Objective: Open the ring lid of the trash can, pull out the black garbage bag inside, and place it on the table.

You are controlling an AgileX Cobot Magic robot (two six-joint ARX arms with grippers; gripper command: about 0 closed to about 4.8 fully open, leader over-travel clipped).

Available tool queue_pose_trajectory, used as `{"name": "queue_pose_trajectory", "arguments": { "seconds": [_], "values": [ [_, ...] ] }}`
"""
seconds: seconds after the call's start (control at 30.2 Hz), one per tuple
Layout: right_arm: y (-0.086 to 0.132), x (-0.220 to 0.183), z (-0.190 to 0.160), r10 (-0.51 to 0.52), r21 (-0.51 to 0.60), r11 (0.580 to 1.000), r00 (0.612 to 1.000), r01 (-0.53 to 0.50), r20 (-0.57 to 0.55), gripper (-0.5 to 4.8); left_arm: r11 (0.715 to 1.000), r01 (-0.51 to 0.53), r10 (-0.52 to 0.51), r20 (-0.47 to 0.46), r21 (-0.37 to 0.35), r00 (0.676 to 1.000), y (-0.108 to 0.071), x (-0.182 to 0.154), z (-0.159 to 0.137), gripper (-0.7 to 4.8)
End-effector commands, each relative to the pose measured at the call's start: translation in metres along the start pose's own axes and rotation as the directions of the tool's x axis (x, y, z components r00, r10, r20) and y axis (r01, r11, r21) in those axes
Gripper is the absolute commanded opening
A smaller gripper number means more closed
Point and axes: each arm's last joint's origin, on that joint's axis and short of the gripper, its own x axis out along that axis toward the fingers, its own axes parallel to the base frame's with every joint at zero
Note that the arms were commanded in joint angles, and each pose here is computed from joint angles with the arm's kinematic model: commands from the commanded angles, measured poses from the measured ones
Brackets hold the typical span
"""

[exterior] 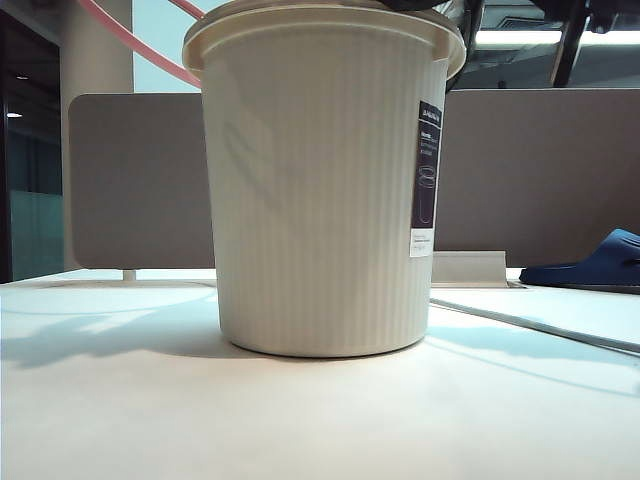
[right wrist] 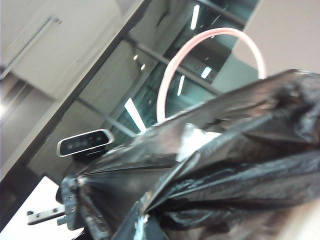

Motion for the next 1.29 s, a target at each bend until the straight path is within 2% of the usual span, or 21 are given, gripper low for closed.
{"name": "queue_pose_trajectory", "arguments": {
  "seconds": [0.03, 0.3, 0.5, 0.73, 1.06, 1.29],
  "values": [
    [0.011, 0.007, 0.006, 0.04, -0.039, 0.998, 0.999, -0.042, -0.035, -0.01, 1.0, 0.014, -0.014, 0.006, 0.019, 1.0, -0.004, 0.0, 0.003, -0.06],
    [0.047, 0.031, 0.031, 0.121, -0.097, 0.987, 0.986, -0.132, -0.114, -0.01, 1.0, 0.005, -0.006, 0.025, 0.029, 1.0, -0.004, 0.0, 0.004, -0.06],
    [0.045, 0.049, 0.02, 0.111, -0.072, 0.989, 0.975, -0.127, -0.193, -0.01, 0.999, 0.016, -0.018, 0.049, 0.038, 0.999, -0.006, 0.0, 0.006, -0.06],
    [0.039, 0.054, 0.014, 0.08, -0.056, 0.994, 0.973, -0.094, -0.219, -0.01, 0.999, 0.016, -0.018, 0.049, 0.032, 0.999, -0.006, 0.0, 0.006, -0.06],
    [0.065, 0.068, 0.026, 0.135, -0.116, 0.978, 0.954, -0.171, -0.268, -0.01, 0.999, 0.025, -0.028, 0.058, 0.042, 0.998, -0.008, 0.0, 0.009, -0.06],
    [0.064, 0.068, 0.025, 0.12, -0.113, 0.98, 0.941, -0.163, -0.316, -0.01, 0.998, 0.037, -0.039, 0.056, 0.049, 0.998, -0.009, 0.0, 0.009, -0.06]
  ]
}}
